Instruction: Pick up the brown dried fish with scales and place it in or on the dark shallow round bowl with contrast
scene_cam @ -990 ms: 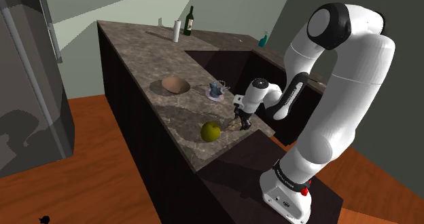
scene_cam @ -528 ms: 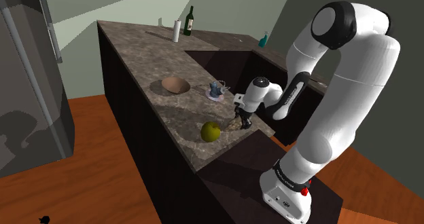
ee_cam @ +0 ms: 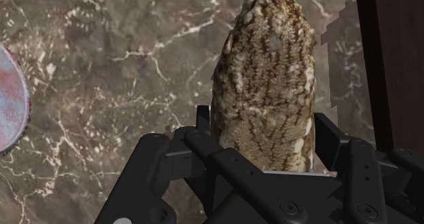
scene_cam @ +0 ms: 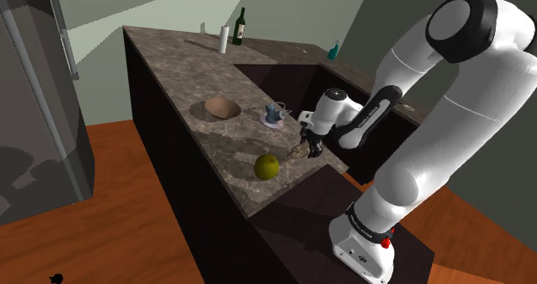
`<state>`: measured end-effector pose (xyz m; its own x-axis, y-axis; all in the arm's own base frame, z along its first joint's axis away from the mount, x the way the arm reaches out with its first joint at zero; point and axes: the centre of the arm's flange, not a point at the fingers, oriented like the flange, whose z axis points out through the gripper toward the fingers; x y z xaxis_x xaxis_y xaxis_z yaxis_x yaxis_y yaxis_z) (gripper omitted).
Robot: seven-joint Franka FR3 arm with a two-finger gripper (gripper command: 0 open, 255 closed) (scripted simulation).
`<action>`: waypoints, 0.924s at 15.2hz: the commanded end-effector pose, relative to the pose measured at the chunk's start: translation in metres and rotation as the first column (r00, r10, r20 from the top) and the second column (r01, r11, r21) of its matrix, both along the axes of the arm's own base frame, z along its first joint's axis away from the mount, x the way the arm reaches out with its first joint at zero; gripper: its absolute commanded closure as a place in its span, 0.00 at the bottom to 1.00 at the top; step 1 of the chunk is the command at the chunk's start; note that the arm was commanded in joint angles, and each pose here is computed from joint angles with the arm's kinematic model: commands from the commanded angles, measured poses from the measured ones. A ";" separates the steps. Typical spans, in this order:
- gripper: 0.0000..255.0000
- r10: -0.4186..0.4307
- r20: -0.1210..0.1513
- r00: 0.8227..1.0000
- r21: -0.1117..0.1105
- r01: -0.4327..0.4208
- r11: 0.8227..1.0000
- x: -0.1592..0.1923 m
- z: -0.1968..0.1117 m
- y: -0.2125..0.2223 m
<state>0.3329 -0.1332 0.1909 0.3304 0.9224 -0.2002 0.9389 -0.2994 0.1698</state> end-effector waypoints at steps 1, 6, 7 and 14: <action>1.00 0.000 -0.001 1.000 0.001 0.000 1.000 0.000 0.011 -0.001; 1.00 0.000 -0.001 1.000 0.001 0.000 1.000 0.000 0.037 -0.001; 1.00 0.000 -0.001 1.000 0.001 0.000 1.000 0.000 0.043 -0.001; 1.00 0.000 -0.001 1.000 0.001 0.000 1.000 0.000 0.075 -0.001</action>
